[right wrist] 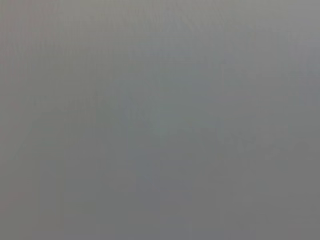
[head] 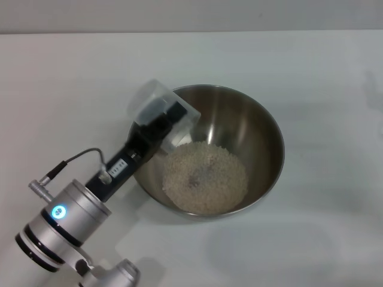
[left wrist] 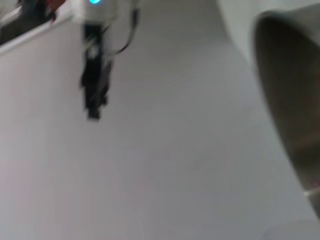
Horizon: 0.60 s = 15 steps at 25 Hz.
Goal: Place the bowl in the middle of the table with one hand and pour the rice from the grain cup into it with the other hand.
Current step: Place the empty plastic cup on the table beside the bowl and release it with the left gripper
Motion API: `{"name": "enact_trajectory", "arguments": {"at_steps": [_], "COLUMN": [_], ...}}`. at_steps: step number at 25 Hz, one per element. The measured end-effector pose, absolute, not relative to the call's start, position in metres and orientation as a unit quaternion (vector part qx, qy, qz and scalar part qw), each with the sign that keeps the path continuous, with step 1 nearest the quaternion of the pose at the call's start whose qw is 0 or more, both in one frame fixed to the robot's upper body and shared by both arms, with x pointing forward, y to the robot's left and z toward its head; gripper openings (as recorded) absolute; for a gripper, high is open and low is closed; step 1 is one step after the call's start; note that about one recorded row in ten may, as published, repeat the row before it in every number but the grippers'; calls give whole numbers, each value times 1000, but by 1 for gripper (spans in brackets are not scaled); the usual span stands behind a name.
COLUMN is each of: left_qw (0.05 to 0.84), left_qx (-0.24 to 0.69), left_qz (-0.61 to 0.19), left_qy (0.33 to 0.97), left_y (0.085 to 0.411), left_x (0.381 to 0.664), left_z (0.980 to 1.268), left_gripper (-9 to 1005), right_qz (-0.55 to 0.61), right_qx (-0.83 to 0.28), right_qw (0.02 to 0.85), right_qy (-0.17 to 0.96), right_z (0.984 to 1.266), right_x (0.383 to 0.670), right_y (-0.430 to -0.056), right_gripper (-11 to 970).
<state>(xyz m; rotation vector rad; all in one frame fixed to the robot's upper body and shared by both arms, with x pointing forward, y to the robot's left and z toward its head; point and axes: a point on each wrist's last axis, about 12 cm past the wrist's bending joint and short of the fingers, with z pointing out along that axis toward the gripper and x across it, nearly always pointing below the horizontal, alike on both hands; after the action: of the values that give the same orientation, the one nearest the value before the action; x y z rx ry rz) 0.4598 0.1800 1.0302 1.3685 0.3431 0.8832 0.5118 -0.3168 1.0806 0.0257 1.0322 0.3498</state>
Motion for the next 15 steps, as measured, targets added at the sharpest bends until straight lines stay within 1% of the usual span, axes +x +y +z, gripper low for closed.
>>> {"name": "enact_trajectory", "arguments": {"at_steps": [2,6,9,10,11,12,15], "left_qw": [692,751,787,787,793,798,798], "left_qx": [591,512,415,415,389,345,345], "left_qz": [373,290,204,204,181,147,147], "left_qy": [183,301,408,408,433,472,472], "left_y": [181,189,201,201,204,211,211], "left_x": [460,464,472,472,474,477,477], "left_z": [1033,1041,1045,1045,1045,1044,1044], "left_gripper": [30,29,29,29,29,29,30], "right_qz": [167,168,170,170,170,171,171], "right_qx": [12,11,9,9,9,8,7], "right_qw": [855,855,856,856,856,856,856], "right_qy": [491,490,489,488,488,488,487], "right_z": [1081,1082,1083,1083,1083,1084,1084], "right_x": [512,514,516,517,517,517,518], "right_y": [-317,-316,-315,-315,-315,-314,-314], "right_gripper": [544,545,545,544,544,544,545]}}
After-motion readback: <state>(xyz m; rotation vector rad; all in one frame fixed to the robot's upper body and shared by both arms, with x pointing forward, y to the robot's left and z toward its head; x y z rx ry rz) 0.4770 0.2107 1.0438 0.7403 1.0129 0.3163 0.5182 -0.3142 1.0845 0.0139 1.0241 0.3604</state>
